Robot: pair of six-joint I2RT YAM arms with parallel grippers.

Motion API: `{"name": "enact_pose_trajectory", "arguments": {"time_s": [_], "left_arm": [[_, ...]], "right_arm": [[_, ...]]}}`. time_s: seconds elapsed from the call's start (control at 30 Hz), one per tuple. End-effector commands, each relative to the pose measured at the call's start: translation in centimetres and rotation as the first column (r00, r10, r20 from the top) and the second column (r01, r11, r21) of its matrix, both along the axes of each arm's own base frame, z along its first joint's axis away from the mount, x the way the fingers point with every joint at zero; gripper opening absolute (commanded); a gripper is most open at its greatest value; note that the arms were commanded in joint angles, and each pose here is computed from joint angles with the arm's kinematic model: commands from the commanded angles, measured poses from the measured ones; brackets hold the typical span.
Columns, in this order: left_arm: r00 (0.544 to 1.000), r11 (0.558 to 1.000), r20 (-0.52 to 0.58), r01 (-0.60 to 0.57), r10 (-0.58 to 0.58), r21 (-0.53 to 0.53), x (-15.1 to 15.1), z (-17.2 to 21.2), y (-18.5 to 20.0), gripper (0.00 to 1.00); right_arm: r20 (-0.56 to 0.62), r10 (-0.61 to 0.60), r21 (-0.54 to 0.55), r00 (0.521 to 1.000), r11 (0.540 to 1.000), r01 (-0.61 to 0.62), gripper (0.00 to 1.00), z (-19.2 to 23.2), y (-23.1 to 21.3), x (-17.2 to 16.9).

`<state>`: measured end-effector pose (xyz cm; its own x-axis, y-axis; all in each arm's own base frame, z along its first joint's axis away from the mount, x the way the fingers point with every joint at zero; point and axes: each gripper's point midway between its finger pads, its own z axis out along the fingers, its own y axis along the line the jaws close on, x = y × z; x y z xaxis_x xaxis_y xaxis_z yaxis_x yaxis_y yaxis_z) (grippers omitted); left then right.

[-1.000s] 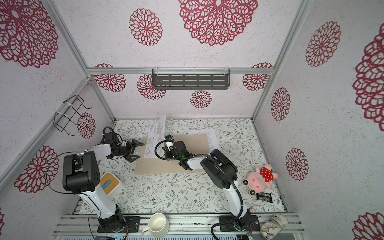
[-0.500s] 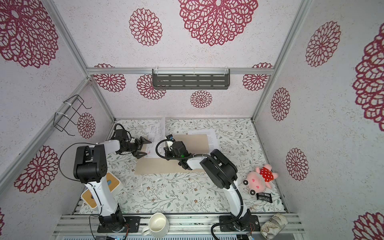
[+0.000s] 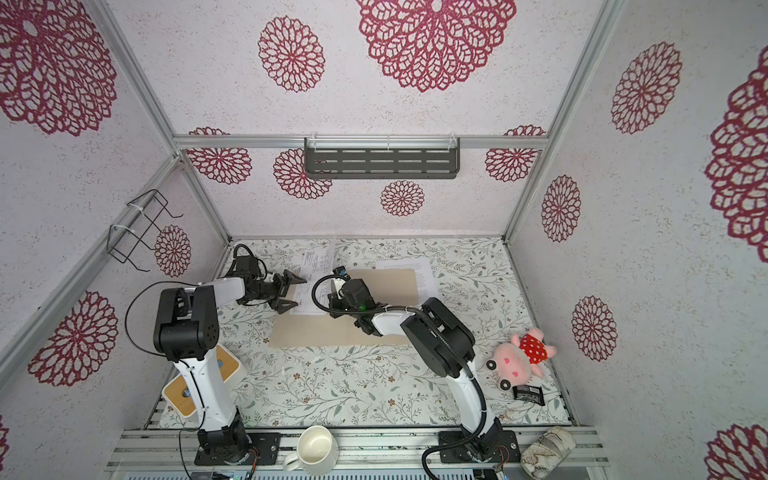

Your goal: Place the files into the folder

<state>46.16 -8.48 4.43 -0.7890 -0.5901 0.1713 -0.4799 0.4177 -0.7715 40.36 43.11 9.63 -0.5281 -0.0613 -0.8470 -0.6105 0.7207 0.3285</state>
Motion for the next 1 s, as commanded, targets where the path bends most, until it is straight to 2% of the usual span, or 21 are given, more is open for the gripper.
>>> {"name": "enact_pose_trajectory", "arguments": {"time_s": [0.0,0.23,0.43,0.57,0.63,0.8,0.9,0.97], "left_arm": [[1.000,1.000,0.025,-0.009,0.009,0.001,0.9,0.2,-0.3,0.95],[1.000,1.000,-0.003,-0.013,0.013,0.015,0.5,-1.0,-0.7,0.95],[0.998,0.994,-0.063,-0.005,0.012,0.105,-0.8,-2.8,0.1,0.94],[0.994,0.985,-0.113,0.015,0.005,0.170,-2.0,-4.0,0.8,0.94],[0.992,0.982,-0.125,0.028,-0.004,0.189,-2.5,-4.3,1.0,0.93],[0.991,0.978,-0.132,0.043,-0.016,0.205,-3.2,-4.7,1.1,0.91],[0.991,0.978,-0.130,0.044,-0.017,0.204,-3.4,-4.8,1.1,0.91],[0.992,0.979,-0.122,0.044,-0.020,0.200,-3.4,-4.8,1.0,0.91]], "right_arm": [[0.005,-0.029,0.032,1.000,0.999,0.029,0.00,1.9,-0.1,0.8],[-0.019,-0.033,0.031,0.999,0.999,0.033,0.00,1.4,-0.2,0.6],[-0.024,-0.039,0.022,0.999,0.999,0.039,0.00,1.4,-0.3,0.7],[-0.072,-0.066,0.008,0.995,0.998,0.067,0.03,0.9,-0.6,1.0],[-0.113,-0.088,0.000,0.990,0.996,0.088,0.09,0.5,-0.8,1.2],[-0.182,-0.107,0.009,0.977,0.994,0.111,0.16,-0.1,-1.2,1.7],[-0.209,-0.115,0.030,0.971,0.992,0.124,0.27,-0.1,-1.4,2.1],[-0.226,-0.111,0.045,0.968,0.991,0.124,0.29,-0.1,-1.5,2.3]]}}
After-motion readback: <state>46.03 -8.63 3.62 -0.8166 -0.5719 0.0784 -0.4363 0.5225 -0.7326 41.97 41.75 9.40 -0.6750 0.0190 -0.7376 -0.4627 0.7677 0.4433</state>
